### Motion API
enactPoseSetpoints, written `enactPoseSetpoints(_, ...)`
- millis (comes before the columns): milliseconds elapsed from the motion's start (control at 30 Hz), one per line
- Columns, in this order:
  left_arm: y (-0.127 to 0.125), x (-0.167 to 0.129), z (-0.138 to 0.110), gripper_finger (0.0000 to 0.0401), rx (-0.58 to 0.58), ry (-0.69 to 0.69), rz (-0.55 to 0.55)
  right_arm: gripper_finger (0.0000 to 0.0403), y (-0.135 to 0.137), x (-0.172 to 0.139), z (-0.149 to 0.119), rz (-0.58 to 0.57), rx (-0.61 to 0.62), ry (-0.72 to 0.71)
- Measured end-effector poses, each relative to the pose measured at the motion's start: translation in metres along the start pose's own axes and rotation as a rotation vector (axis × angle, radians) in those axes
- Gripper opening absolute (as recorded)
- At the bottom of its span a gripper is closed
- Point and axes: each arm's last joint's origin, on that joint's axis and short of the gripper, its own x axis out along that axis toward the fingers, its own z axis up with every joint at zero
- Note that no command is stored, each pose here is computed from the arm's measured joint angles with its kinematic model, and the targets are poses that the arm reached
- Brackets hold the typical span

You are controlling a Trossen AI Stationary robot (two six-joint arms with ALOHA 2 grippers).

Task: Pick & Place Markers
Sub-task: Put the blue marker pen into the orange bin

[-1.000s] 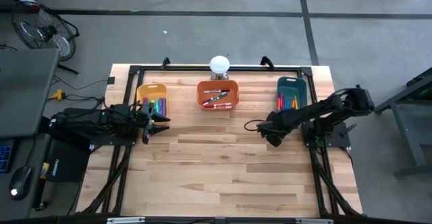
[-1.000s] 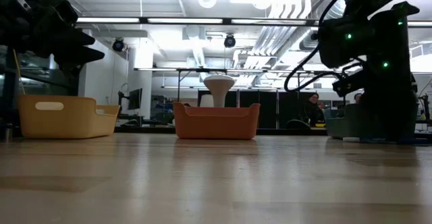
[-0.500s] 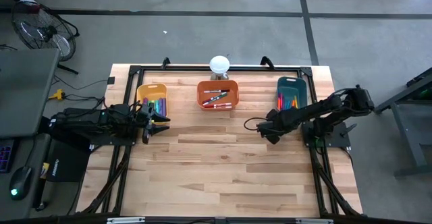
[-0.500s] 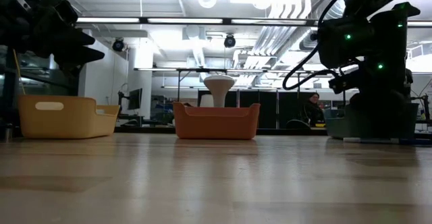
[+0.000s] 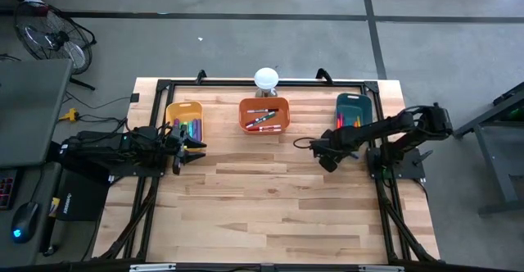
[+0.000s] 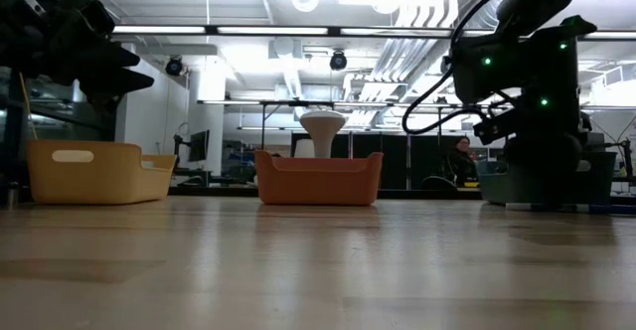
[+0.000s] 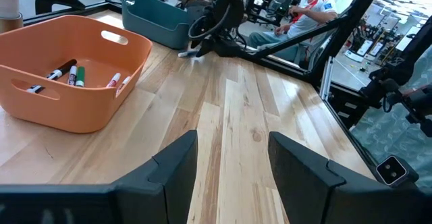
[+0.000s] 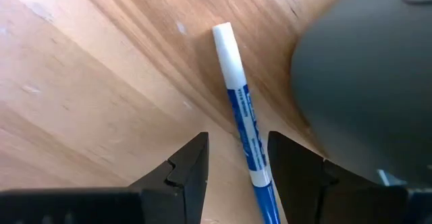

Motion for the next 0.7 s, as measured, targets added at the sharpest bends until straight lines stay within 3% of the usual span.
enactPoseSetpoints(700,0.0,0.0,0.0,0.0179,0.0,0.0,0.0,0.0142,-0.015,0.006,0.013,0.018,-0.064,0.047)
